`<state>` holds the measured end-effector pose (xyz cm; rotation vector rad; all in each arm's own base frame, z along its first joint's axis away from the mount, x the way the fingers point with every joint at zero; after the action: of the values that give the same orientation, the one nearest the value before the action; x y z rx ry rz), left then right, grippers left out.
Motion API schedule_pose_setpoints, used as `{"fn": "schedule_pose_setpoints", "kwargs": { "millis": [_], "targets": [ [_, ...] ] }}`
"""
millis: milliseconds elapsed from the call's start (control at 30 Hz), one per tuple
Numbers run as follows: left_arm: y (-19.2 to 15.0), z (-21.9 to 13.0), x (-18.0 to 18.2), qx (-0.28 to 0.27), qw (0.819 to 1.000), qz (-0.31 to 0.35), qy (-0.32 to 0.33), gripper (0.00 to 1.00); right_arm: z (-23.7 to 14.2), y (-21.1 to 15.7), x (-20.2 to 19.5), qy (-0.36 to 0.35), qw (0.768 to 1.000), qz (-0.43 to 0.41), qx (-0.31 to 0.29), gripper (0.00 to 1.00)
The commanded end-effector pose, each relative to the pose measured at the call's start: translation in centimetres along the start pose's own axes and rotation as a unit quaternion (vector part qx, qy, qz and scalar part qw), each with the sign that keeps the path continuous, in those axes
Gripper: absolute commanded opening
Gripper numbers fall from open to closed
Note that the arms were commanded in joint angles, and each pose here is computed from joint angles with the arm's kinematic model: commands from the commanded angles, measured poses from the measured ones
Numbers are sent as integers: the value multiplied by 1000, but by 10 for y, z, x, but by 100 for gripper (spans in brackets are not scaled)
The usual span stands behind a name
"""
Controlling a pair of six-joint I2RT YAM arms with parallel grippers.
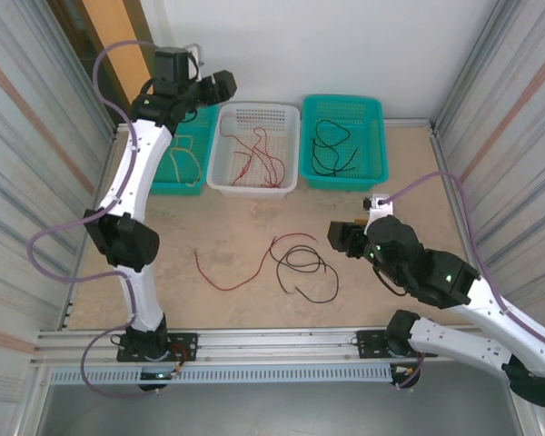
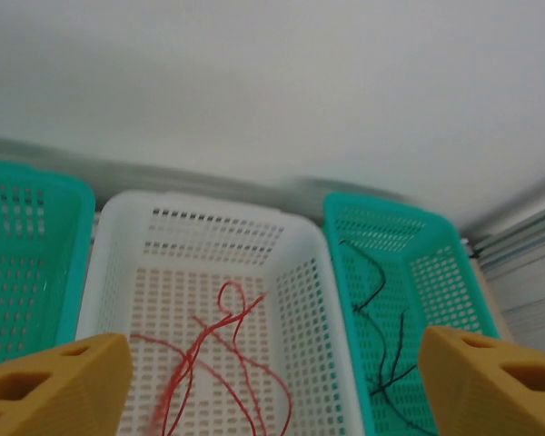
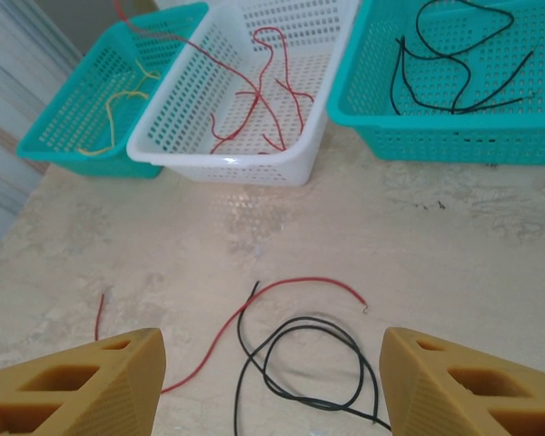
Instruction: Untangle the cables
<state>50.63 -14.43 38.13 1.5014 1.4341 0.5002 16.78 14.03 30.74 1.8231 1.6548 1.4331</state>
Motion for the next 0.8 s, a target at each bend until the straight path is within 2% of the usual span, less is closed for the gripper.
{"fn": "schedule_pose_setpoints", "kwargs": {
  "millis": [0, 167, 300, 500, 633, 767],
  "targets": [
    [11, -30, -5, -32, 999, 6, -18, 90, 1, -3, -6, -11, 1000, 8, -2, 63],
    [-7, -94, -4, -38, 999, 31, 5, 92, 20, -12, 4, -7, 1000, -10, 25, 64],
    [-67, -137, 2, -1, 999, 35, 2, 90, 47, -22, 18, -1, 998, -27, 64, 64],
    [-200, -176, 27, 129, 991, -14, 11, 78, 97, -41, 45, 8, 987, -52, 149, 63],
    [-278, -178, 44, 239, 967, -83, 37, 65, 127, -49, 60, 4, 982, -55, 179, 61],
    [-323, -171, 57, 316, 938, -129, 68, 55, 144, -57, 73, 4, 978, -50, 204, 58]
  ]
}}
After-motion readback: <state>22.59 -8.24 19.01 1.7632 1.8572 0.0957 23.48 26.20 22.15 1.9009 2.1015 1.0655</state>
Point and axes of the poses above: each hand's point on the last joint's axis, 136 mm out from that joint toward the fingers, its own z axis out along the fingers, its own x axis along the line the jaws close on, y = z × x, the point moved 4 cm from there along -z, back along the fingers, and after that the axes turned 7 degrees about z, right-handed, at the moved point
